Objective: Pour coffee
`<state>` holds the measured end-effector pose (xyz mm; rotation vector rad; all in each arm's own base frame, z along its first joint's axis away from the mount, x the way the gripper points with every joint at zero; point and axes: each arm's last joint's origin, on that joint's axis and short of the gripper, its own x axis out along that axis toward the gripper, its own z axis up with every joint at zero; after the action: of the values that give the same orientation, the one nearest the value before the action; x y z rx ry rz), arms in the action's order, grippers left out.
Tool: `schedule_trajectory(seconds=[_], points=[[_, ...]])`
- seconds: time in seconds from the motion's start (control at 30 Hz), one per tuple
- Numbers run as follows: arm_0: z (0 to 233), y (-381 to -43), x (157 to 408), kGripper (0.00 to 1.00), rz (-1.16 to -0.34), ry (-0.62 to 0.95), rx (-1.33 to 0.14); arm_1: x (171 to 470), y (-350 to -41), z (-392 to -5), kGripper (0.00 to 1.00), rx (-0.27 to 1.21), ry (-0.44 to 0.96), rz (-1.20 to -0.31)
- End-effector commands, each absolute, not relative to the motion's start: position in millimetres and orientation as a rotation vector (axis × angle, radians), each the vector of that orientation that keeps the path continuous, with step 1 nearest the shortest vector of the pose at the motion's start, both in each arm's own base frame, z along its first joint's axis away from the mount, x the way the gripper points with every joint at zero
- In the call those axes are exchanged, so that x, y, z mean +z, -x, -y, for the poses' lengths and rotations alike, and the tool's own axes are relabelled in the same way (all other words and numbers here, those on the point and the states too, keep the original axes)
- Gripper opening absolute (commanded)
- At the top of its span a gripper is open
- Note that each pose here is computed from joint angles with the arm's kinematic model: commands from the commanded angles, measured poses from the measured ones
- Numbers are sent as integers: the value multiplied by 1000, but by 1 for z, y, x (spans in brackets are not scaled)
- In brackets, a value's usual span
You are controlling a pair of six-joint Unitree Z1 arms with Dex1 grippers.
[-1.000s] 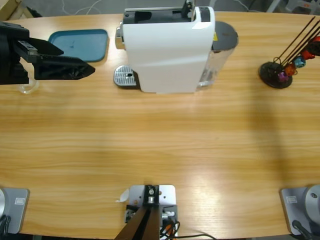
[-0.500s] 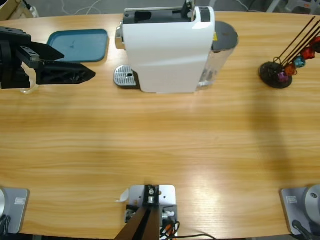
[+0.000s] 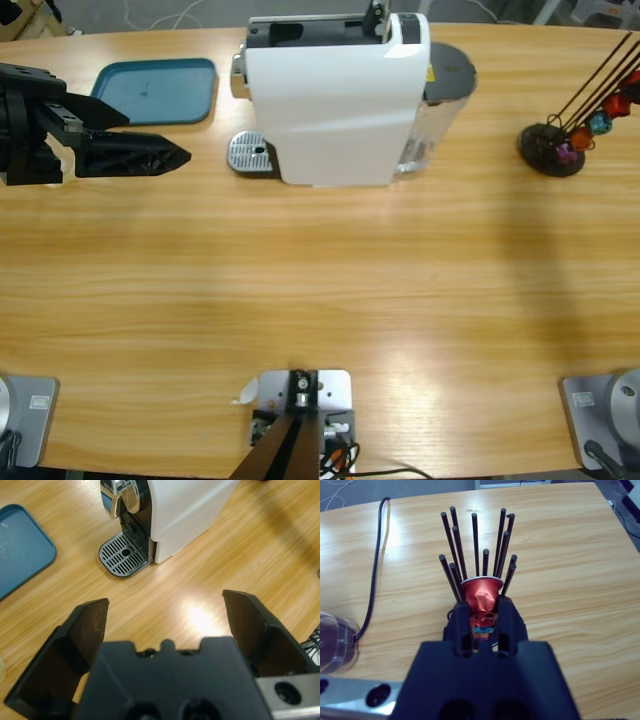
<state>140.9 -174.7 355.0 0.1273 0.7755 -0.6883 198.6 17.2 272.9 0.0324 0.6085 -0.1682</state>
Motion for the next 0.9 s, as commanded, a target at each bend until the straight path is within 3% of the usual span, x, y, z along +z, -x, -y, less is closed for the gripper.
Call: schedule_trajectory(seconds=[0.03,0.5,0.9], points=[[167,-133,344,987,-810,-140,-677,263,-197,-13,0,-213,-36,-626],[167,-129,335,987,-842,-141,-683,301,-190,-21,0,-170,-23,-542],[166,-126,334,987,-838,-134,-685,330,-162,-21,0,-148,-21,-491]])
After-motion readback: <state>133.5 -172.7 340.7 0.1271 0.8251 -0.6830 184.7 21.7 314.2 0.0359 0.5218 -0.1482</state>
